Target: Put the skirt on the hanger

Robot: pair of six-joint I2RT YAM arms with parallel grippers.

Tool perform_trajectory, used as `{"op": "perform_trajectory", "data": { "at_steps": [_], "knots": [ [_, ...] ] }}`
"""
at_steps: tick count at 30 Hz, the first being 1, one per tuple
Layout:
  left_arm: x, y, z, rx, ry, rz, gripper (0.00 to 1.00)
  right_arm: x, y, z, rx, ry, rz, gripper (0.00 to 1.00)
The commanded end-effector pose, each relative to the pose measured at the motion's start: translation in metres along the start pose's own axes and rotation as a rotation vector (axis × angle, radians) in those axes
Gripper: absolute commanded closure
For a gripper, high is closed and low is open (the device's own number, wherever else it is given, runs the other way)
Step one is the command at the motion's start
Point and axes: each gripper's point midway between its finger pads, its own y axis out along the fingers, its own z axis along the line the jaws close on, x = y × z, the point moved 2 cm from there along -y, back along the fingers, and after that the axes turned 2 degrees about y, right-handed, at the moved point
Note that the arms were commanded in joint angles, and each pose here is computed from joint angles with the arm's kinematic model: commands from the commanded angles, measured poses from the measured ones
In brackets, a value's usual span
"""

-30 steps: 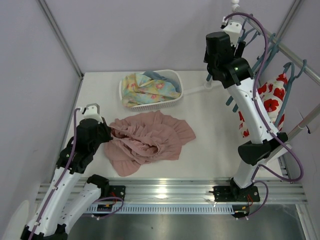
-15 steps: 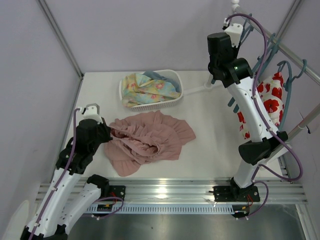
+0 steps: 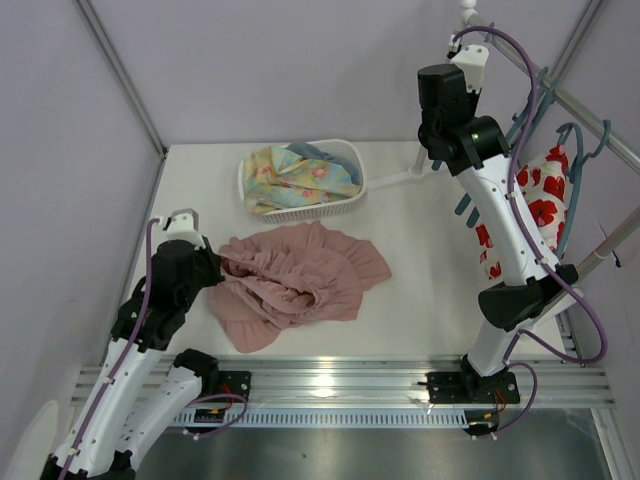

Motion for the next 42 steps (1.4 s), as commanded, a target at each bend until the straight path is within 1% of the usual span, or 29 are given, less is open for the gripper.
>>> {"op": "perform_trajectory", "data": {
  "at_steps": [1, 6, 12, 17, 18, 21, 23, 24, 26, 27, 28, 29, 30, 31, 32, 33, 36, 39, 42],
  "knots": [
    [0.007, 0.001, 0.000, -0.001, -0.006, -0.035, 1.00, 0.031, -0.018, -0.015, 0.005, 0.048, -0.074, 1.00],
    [0.009, 0.000, -0.001, -0.008, -0.006, -0.036, 1.00, 0.044, -0.023, -0.017, -0.005, 0.052, -0.114, 1.00],
    [0.010, 0.000, -0.002, -0.008, -0.008, -0.038, 1.00, 0.063, -0.040, -0.020, -0.015, 0.081, -0.169, 1.00],
    [0.011, -0.003, -0.001, -0.006, -0.010, -0.046, 1.00, 0.078, -0.064, -0.030, -0.095, 0.104, -0.225, 1.00],
    [0.012, -0.003, 0.000, -0.005, -0.011, -0.048, 1.00, 0.077, -0.068, -0.031, -0.108, 0.065, -0.224, 1.00],
    [0.012, -0.004, 0.000, -0.006, -0.011, -0.051, 1.00, 0.071, -0.083, -0.030, -0.121, 0.035, -0.215, 1.00],
    [0.012, -0.004, -0.001, -0.007, -0.013, -0.049, 1.00, 0.066, -0.089, -0.025, -0.084, 0.053, -0.204, 1.00],
    [0.013, -0.004, -0.001, -0.008, -0.013, -0.052, 1.00, 0.059, -0.090, -0.025, -0.073, 0.028, -0.183, 1.00],
    [0.015, -0.006, -0.001, -0.010, -0.016, -0.057, 1.00, 0.052, -0.092, -0.025, -0.036, 0.082, -0.157, 1.00],
    [0.014, -0.006, -0.001, -0.012, -0.014, -0.058, 1.00, 0.041, -0.092, -0.021, 0.012, 0.054, -0.115, 1.00],
    [0.015, -0.007, -0.001, -0.013, -0.013, -0.060, 1.00, 0.035, -0.092, -0.017, 0.041, 0.097, -0.089, 1.00],
    [0.015, -0.007, -0.001, -0.012, -0.011, -0.058, 1.00, 0.031, -0.093, -0.019, 0.065, 0.107, -0.065, 1.00],
    [0.015, -0.006, -0.001, -0.013, -0.006, -0.057, 1.00, 0.021, -0.096, -0.013, 0.127, 0.093, -0.022, 1.00],
    [0.014, -0.006, -0.001, -0.011, -0.003, -0.052, 1.00, 0.010, -0.096, -0.008, 0.151, 0.079, 0.009, 1.00],
    [0.014, -0.006, -0.001, -0.013, -0.002, -0.053, 1.00, 0.009, -0.103, -0.013, 0.182, 0.105, 0.019, 1.00],
    [0.014, -0.004, -0.001, -0.014, 0.002, -0.050, 1.00, 0.004, -0.110, -0.008, 0.225, 0.103, 0.032, 1.00],
    [0.014, -0.003, -0.003, -0.021, 0.003, -0.046, 1.00, 0.001, -0.127, -0.014, 0.261, 0.117, 0.019, 1.00],
    [0.014, -0.002, -0.005, -0.029, 0.002, -0.048, 1.00, 0.007, -0.140, -0.025, 0.286, 0.158, 0.012, 1.00],
    [0.014, -0.001, -0.006, -0.034, 0.000, -0.048, 1.00, 0.006, -0.153, -0.033, 0.323, 0.179, 0.026, 1.00]
  ]
}}
